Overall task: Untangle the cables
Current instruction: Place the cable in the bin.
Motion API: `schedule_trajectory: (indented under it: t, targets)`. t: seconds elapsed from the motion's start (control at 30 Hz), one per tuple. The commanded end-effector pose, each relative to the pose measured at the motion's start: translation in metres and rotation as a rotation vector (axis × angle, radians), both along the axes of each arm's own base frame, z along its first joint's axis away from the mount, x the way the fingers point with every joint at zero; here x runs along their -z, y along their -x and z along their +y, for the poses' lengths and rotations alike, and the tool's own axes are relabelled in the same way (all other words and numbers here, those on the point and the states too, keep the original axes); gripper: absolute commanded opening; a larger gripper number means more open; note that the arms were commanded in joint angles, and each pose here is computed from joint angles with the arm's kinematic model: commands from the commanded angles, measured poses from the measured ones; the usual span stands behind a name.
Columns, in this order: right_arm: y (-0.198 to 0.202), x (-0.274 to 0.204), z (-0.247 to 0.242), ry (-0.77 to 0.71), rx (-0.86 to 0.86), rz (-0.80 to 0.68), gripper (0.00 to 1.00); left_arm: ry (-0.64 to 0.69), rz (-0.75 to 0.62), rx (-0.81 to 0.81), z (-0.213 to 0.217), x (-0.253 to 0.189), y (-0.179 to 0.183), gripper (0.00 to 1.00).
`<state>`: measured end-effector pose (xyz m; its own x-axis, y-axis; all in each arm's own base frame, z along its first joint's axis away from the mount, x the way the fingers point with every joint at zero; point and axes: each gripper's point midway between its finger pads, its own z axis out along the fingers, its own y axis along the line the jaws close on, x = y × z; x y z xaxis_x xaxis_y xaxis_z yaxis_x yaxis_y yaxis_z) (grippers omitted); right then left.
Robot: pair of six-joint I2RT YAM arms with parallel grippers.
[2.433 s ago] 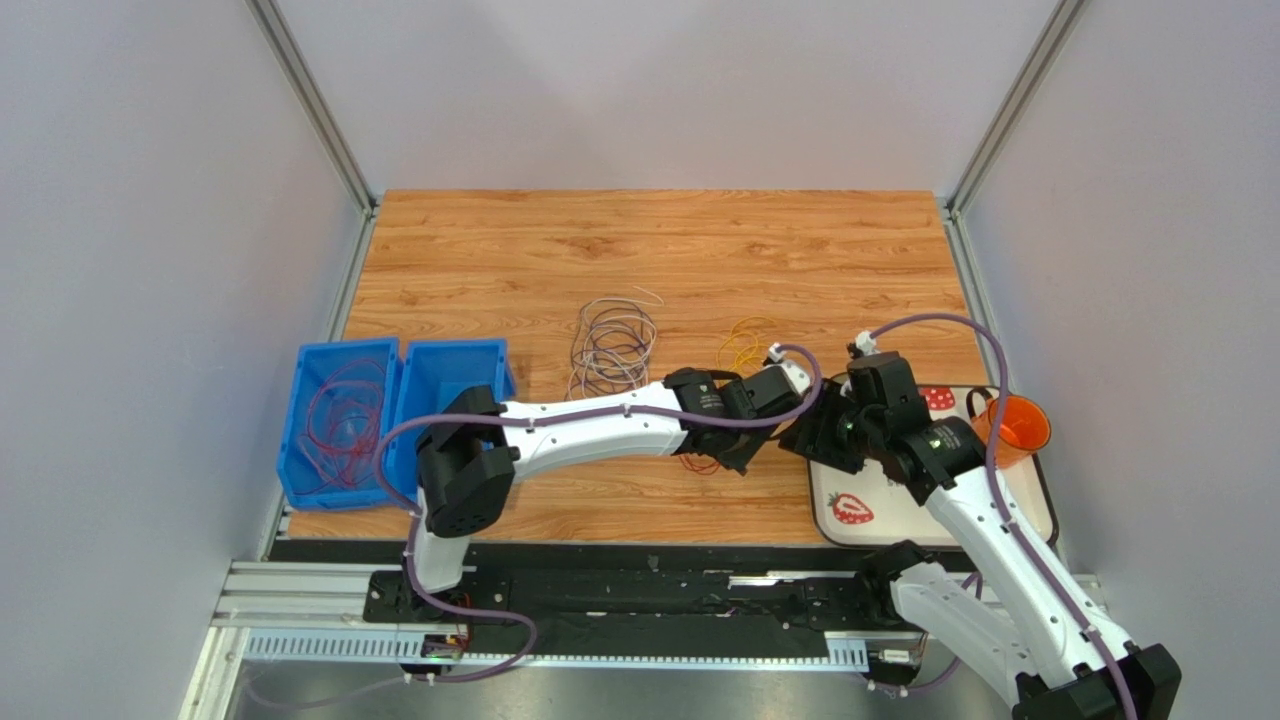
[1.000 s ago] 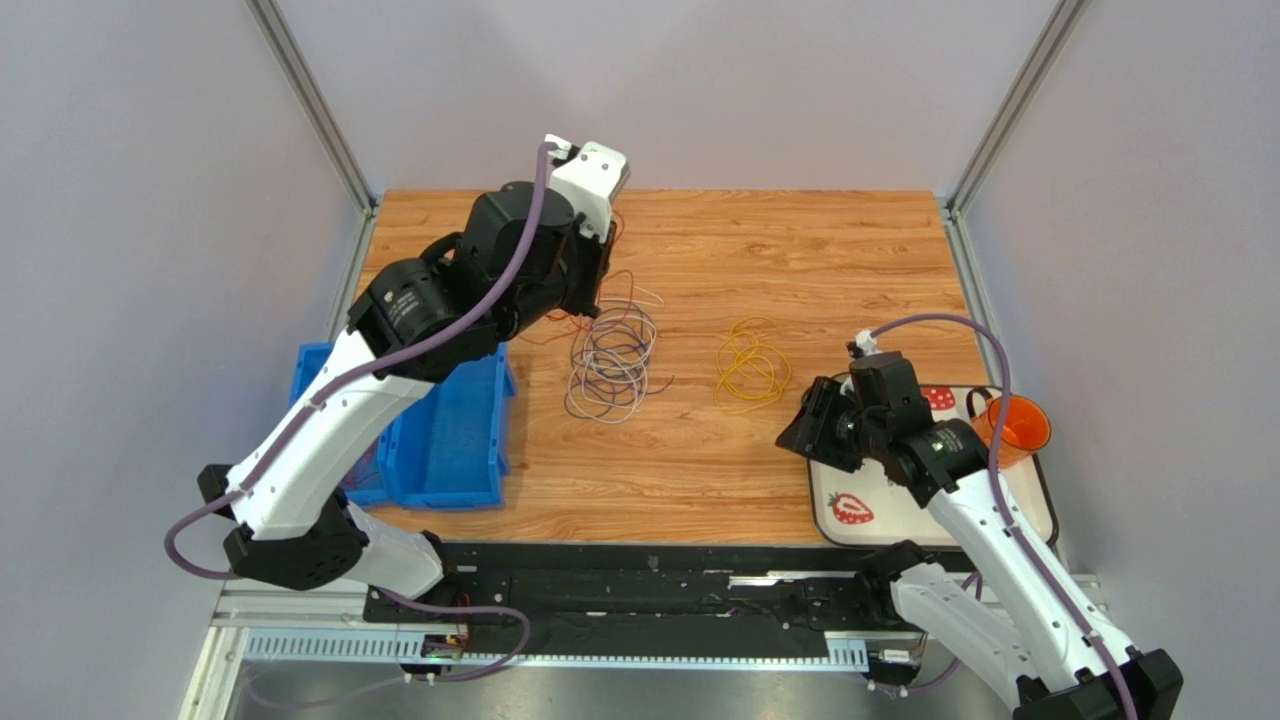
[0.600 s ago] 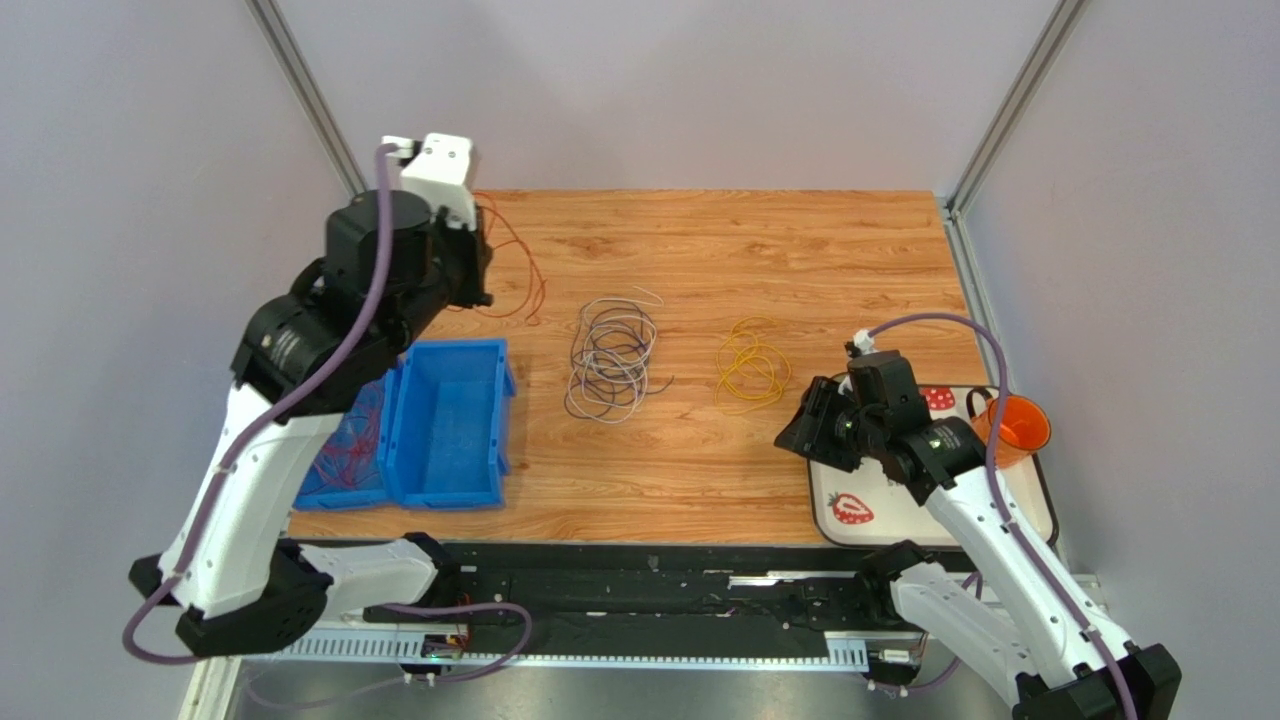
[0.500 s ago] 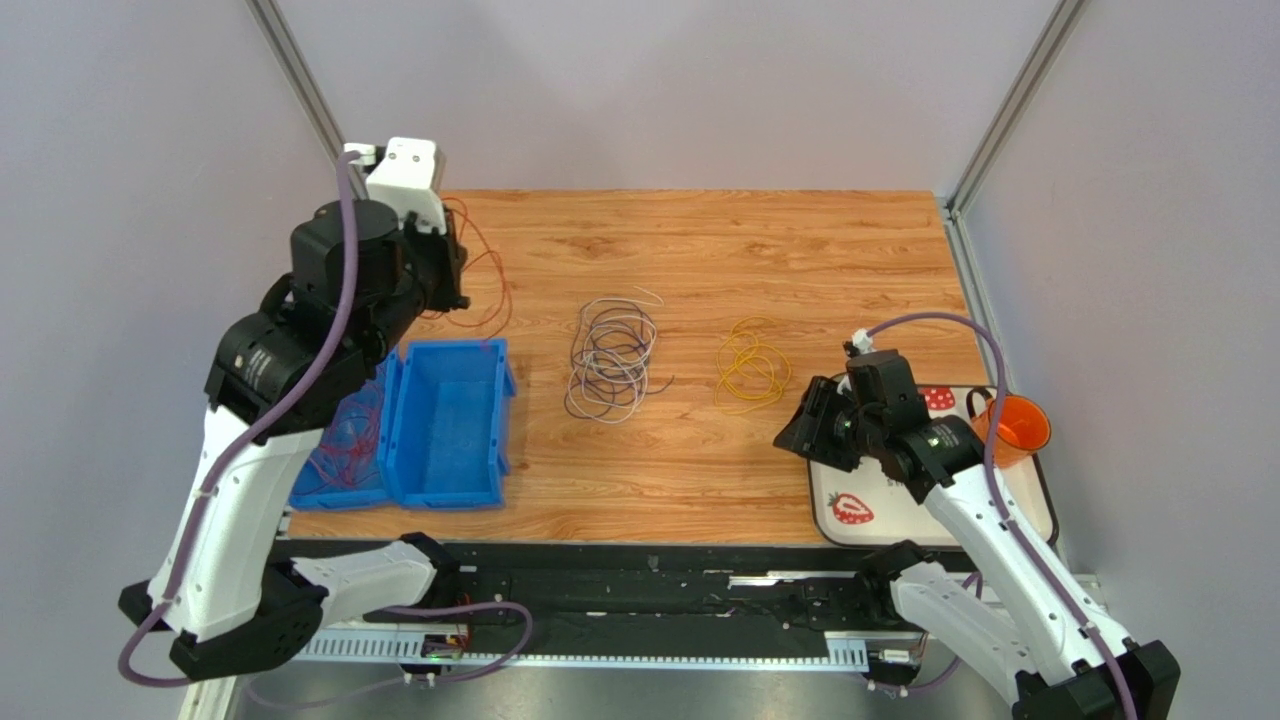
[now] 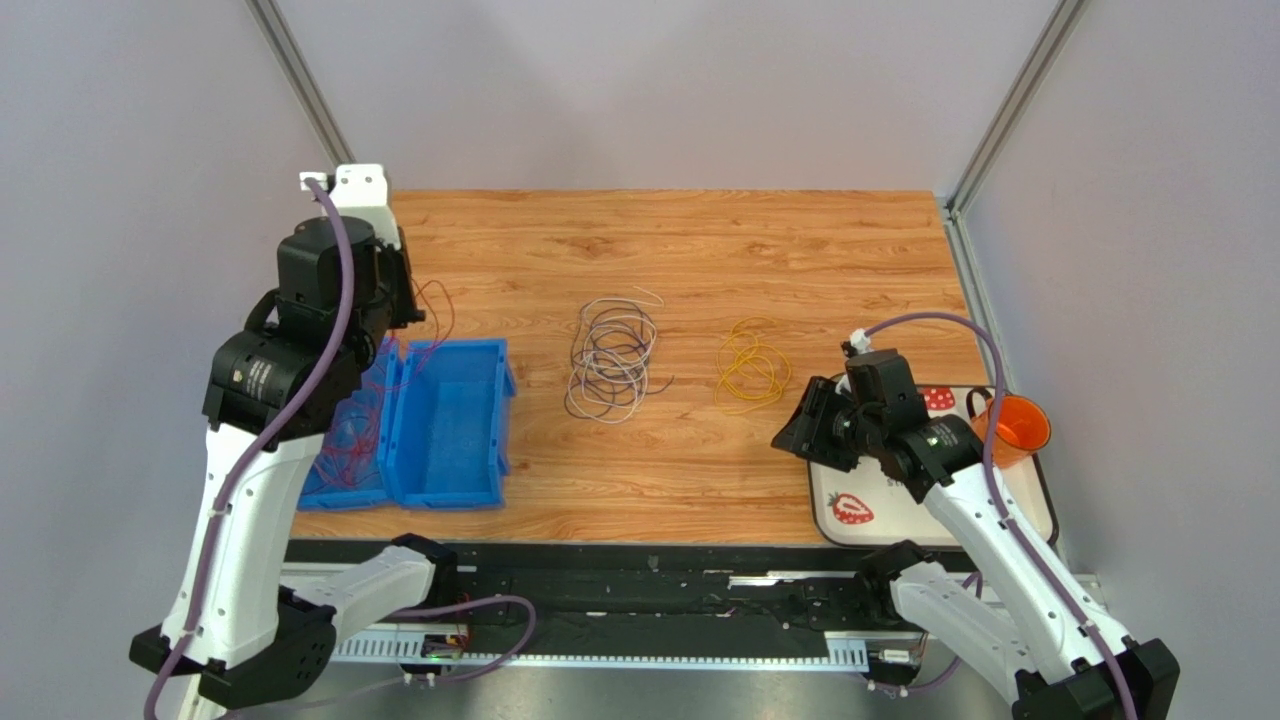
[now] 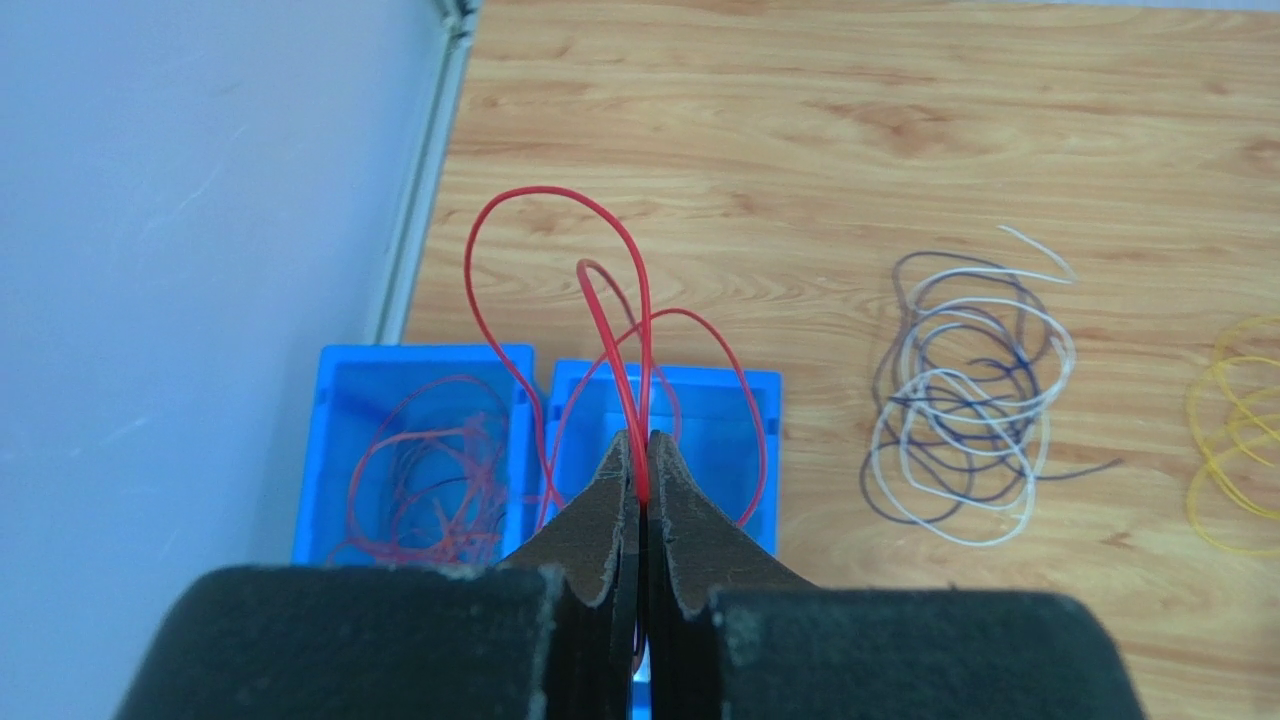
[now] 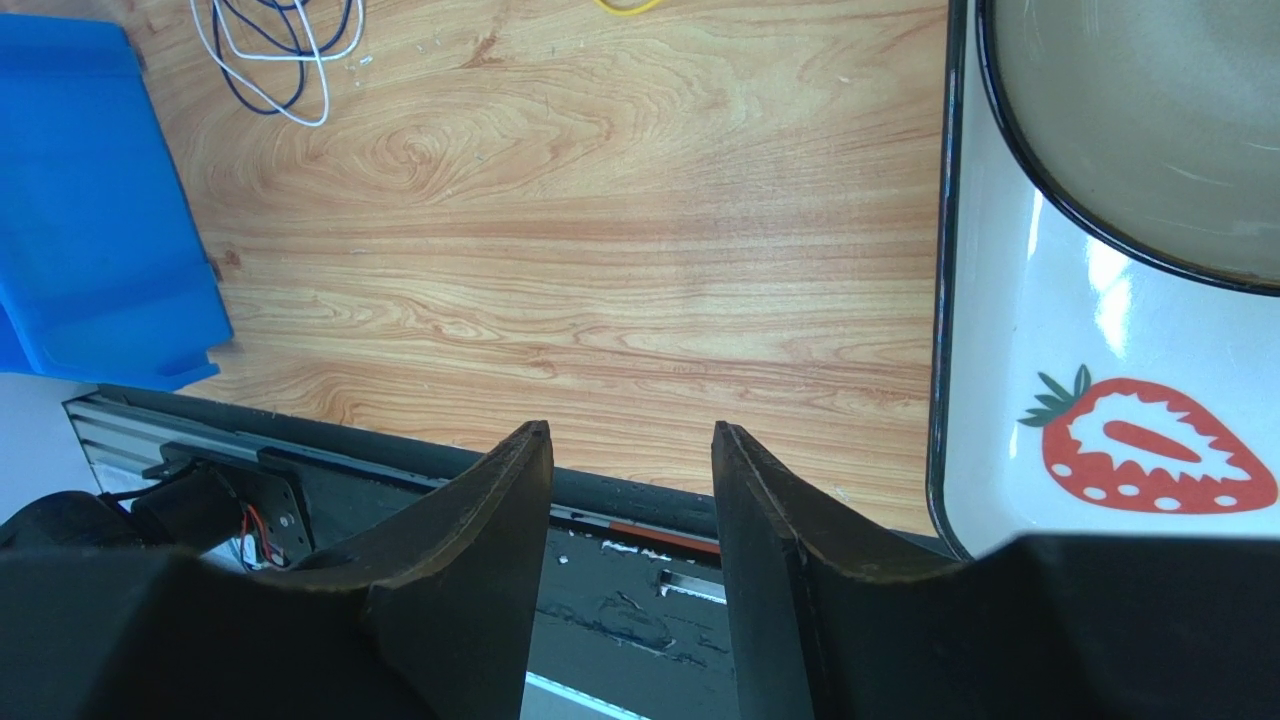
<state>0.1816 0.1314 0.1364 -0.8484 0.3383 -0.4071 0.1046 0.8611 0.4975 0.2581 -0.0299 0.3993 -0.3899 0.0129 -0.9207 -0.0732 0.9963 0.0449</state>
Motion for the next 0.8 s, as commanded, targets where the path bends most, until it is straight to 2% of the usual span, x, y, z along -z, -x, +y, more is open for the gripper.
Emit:
schedule_trajectory:
  t: [0.0,0.47,0.63,0.77]
  targets:
    - [-0.007,-0.006,0.005,-0.023,-0.014,-0.035,0.47,-0.022,-0.018,-0.128,0.036,0.001,0.012,0.0]
    - [-0.006,-0.006,0.006,-0.022,-0.017,-0.028,0.47,-0.018,-0.034,-0.331,0.081,0.009,0.022,0.0]
    - [-0.006,-0.003,0.006,-0.02,-0.018,-0.015,0.47,-0.032,0.018,-0.496,0.109,0.029,0.032,0.0]
    - [-0.004,0.002,0.007,-0.02,-0.026,0.0,0.47,-0.014,0.038,-0.559,0.123,0.048,0.037,0.0]
